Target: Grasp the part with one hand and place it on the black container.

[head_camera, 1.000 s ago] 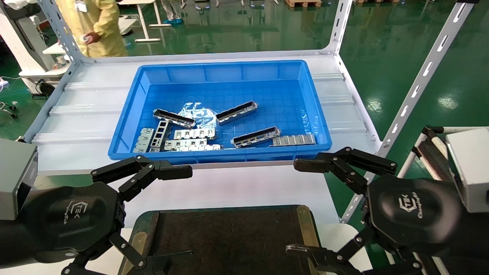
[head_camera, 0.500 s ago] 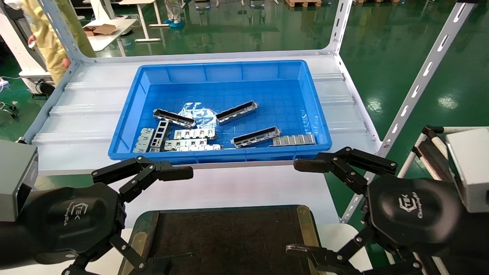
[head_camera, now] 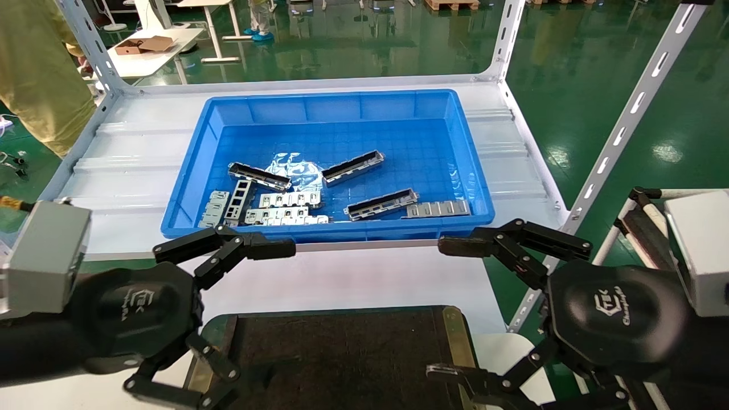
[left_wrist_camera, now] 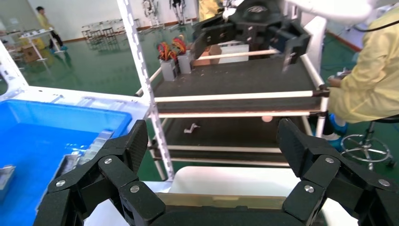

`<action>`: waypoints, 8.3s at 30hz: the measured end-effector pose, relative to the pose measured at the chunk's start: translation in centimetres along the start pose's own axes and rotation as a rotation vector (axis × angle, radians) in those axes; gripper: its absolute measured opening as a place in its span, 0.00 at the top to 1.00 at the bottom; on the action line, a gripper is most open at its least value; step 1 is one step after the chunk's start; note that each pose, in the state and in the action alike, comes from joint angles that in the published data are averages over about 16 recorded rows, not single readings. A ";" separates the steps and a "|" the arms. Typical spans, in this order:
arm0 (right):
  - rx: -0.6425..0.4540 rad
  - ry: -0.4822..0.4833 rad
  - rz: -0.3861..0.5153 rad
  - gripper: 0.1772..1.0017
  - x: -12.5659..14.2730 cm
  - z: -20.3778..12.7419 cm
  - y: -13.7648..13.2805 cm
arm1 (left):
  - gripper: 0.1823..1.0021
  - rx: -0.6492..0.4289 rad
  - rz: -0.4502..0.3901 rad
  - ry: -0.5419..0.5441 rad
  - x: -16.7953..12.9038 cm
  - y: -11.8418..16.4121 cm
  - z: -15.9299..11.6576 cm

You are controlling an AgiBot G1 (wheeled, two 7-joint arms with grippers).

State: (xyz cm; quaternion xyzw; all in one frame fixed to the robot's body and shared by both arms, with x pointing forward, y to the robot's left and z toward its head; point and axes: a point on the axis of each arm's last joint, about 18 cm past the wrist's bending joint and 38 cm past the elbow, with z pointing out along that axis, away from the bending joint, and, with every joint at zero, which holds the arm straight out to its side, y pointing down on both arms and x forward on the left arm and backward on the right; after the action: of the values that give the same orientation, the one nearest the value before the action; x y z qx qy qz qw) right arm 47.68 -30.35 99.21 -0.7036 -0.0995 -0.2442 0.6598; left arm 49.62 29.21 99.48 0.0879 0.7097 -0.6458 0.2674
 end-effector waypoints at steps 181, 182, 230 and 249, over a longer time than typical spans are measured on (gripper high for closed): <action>0.000 0.000 0.000 0.98 0.0 0.0 0.0 | 0.79 -0.102 -0.053 -0.122 -4.1 7.5 10.4; 0.000 0.000 0.000 0.98 0.0 0.0 0.0 | 0.79 -0.111 -0.069 -0.125 -3.4 8.1 10.4; 0.000 0.000 0.000 0.98 0.0 0.0 0.0 | 0.80 -0.226 -0.789 -0.945 7.9 30.1 16.4; 0.000 0.000 0.000 0.98 0.0 0.0 0.0 | 0.80 -0.368 -0.864 -1.140 7.9 31.1 19.2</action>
State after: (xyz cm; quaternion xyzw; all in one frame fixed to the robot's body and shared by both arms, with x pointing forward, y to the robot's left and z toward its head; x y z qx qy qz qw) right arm 47.68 -30.35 99.22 -0.7036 -0.0995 -0.2442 0.6598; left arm 62.66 13.62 68.09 -0.5948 0.5288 -0.5096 0.3269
